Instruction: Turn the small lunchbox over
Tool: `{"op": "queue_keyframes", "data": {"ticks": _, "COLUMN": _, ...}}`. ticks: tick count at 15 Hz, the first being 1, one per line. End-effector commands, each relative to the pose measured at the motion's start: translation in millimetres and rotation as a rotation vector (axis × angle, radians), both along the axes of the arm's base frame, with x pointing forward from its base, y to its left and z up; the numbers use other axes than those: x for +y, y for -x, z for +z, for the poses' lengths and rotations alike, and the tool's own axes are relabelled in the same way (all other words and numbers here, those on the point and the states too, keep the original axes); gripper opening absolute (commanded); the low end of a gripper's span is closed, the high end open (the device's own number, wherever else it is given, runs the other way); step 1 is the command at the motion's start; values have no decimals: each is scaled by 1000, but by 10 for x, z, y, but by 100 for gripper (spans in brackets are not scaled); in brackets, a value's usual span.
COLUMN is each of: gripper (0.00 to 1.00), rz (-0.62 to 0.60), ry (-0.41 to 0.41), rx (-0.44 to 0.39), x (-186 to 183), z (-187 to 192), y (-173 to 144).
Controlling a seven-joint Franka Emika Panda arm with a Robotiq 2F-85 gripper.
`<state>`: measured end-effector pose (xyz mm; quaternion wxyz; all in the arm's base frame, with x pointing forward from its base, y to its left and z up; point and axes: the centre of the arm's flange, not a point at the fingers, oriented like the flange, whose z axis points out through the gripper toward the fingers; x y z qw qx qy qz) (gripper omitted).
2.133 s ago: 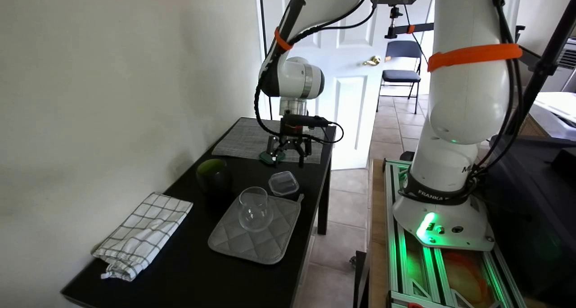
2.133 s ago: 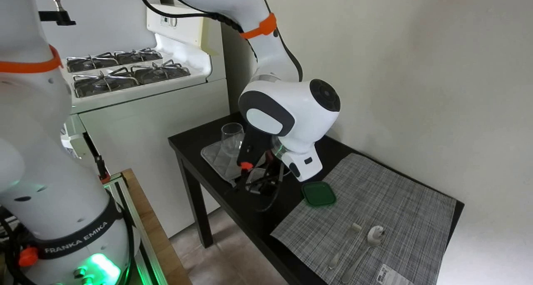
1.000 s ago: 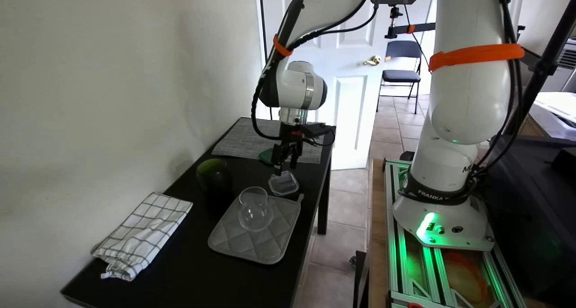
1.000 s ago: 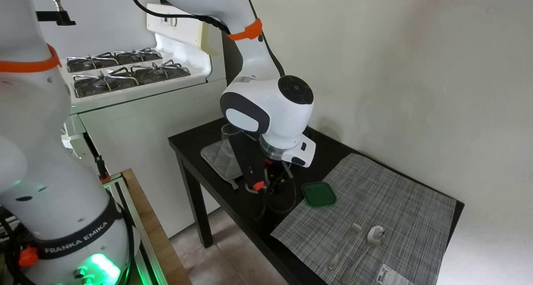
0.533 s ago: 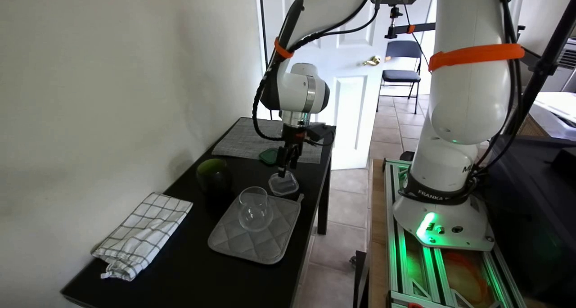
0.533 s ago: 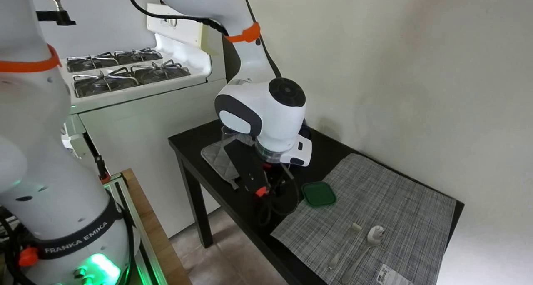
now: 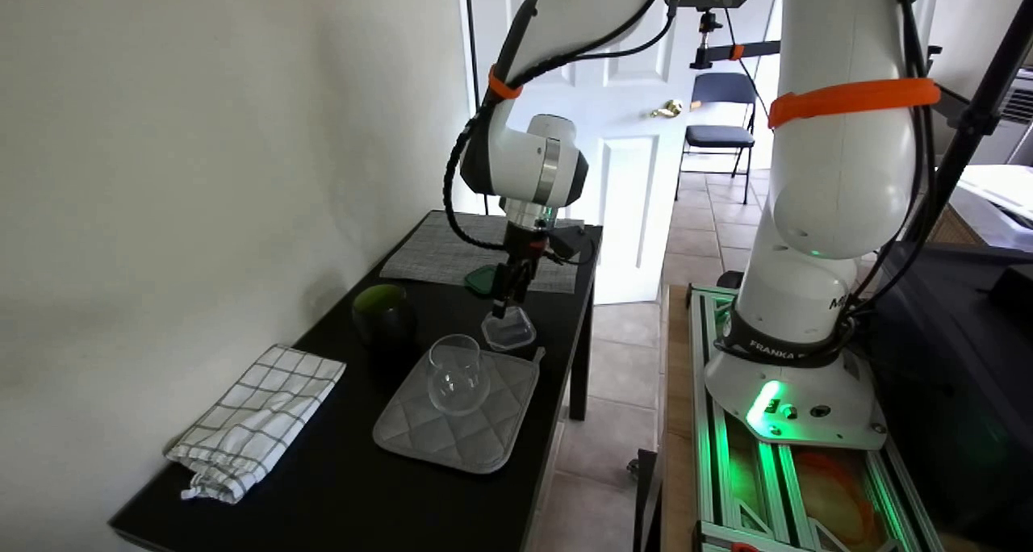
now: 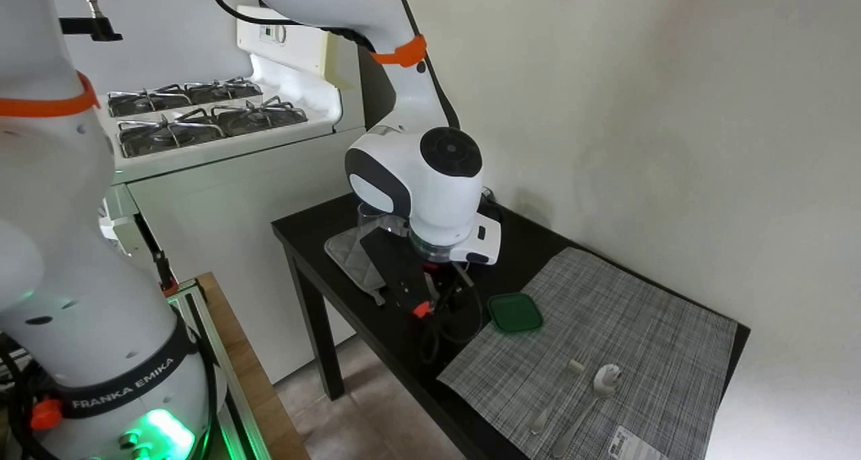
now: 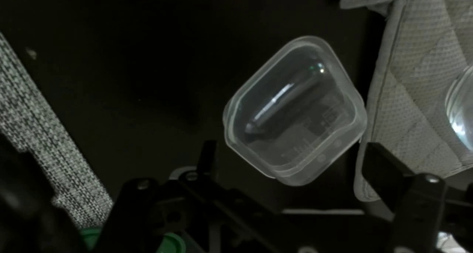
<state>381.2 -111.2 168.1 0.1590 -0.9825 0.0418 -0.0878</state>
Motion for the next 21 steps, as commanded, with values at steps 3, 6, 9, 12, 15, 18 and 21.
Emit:
{"op": "queue_keyframes", "data": {"ticks": 3, "gripper": 100, "rz": 12, "ry": -3, "rx": -12, "x": 14, "z": -171, "y": 85}}
{"op": "queue_keyframes", "data": {"ticks": 6, "gripper": 100, "rz": 17, "ry": -8, "rx": -11, "x": 16, "z": -197, "y": 96}}
{"op": "queue_keyframes", "data": {"ticks": 9, "gripper": 100, "rz": 16, "ry": -14, "rx": -10, "x": 19, "z": -221, "y": 106}}
{"op": "queue_keyframes", "data": {"ticks": 12, "gripper": 73, "rz": 8, "ry": -21, "rx": -11, "x": 17, "z": -244, "y": 115}}
{"op": "queue_keyframes", "data": {"ticks": 15, "gripper": 53, "rz": 0, "ry": -21, "rx": -22, "x": -3, "z": -229, "y": 99}}
{"op": "queue_keyframes", "data": {"ticks": 18, "gripper": 34, "rz": -7, "ry": -17, "rx": -32, "x": -33, "z": -192, "y": 74}}
{"op": "queue_keyframes", "data": {"ticks": 21, "gripper": 11, "rz": -8, "ry": -13, "rx": -39, "x": -55, "z": -136, "y": 61}}
